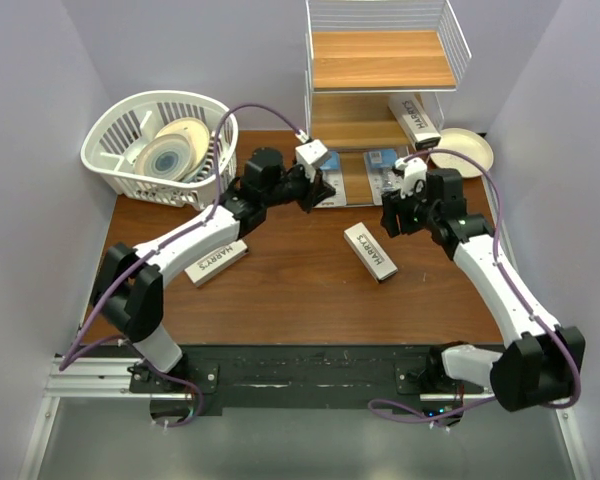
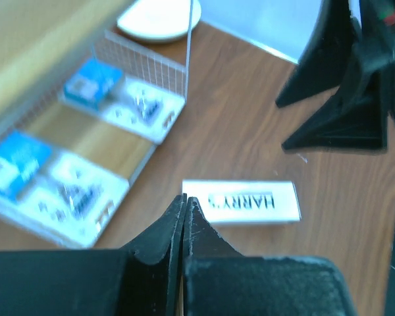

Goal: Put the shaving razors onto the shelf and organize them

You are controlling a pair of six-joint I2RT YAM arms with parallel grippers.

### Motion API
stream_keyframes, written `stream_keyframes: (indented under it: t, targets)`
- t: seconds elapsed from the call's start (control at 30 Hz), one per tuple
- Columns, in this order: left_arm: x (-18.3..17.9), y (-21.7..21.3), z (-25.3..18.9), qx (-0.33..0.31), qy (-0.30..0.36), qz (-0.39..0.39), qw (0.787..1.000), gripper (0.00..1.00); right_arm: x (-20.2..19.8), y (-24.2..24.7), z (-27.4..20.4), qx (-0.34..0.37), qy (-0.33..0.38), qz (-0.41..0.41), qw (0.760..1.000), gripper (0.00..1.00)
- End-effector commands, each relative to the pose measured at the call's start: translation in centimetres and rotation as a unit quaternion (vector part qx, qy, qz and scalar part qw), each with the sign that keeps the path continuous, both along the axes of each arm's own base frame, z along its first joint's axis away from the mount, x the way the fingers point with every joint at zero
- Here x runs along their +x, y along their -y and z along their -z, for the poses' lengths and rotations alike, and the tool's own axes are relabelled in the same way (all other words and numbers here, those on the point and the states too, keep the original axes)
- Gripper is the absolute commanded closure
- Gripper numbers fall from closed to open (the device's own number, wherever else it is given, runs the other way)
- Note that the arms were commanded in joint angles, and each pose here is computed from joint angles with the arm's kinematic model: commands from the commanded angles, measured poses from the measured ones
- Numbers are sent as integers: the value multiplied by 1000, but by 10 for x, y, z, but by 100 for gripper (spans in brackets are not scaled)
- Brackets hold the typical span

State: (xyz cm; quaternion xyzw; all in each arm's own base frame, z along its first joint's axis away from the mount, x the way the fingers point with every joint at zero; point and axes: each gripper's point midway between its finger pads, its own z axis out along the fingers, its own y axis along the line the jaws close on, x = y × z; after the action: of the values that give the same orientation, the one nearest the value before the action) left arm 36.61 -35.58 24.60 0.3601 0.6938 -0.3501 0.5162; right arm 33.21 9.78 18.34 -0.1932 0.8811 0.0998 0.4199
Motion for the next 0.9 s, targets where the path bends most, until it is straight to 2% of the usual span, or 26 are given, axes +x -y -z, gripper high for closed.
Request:
stream_keyframes:
  t: [0.0, 0.07, 0.13, 0.2, 0.27, 0.4, 0.53, 0.87]
  targets:
    - [20, 27, -49, -18, 98, -13, 995, 100, 15, -22, -54, 54, 98, -43, 993, 100]
    - [22, 31, -44, -16, 82, -13, 996, 100, 26, -26, -76, 64, 154, -49, 985, 100]
    - [16, 30, -41, -19, 67, -10, 998, 100, 47, -15, -100, 45, 219, 1, 975, 100]
    - [8, 25, -28, -8, 53, -7, 999, 100, 61, -9, -103, 39, 243, 29, 969, 100]
    - [-1, 19, -28, -2, 53, -3, 999, 100, 78, -7, -130, 44, 297, 47, 953, 100]
    - [-14, 3, -6, 33, 36, -3, 999, 100, 106, -9, -144, 56, 322, 72, 942, 100]
    - [-23, -7, 0, 44, 33, -7, 998, 100, 135, -14, -139, 57, 326, 89, 939, 100]
    - [-25, -11, 14, 69, 29, -7, 997, 100, 168, -5, -120, 32, 325, 153, 933, 100]
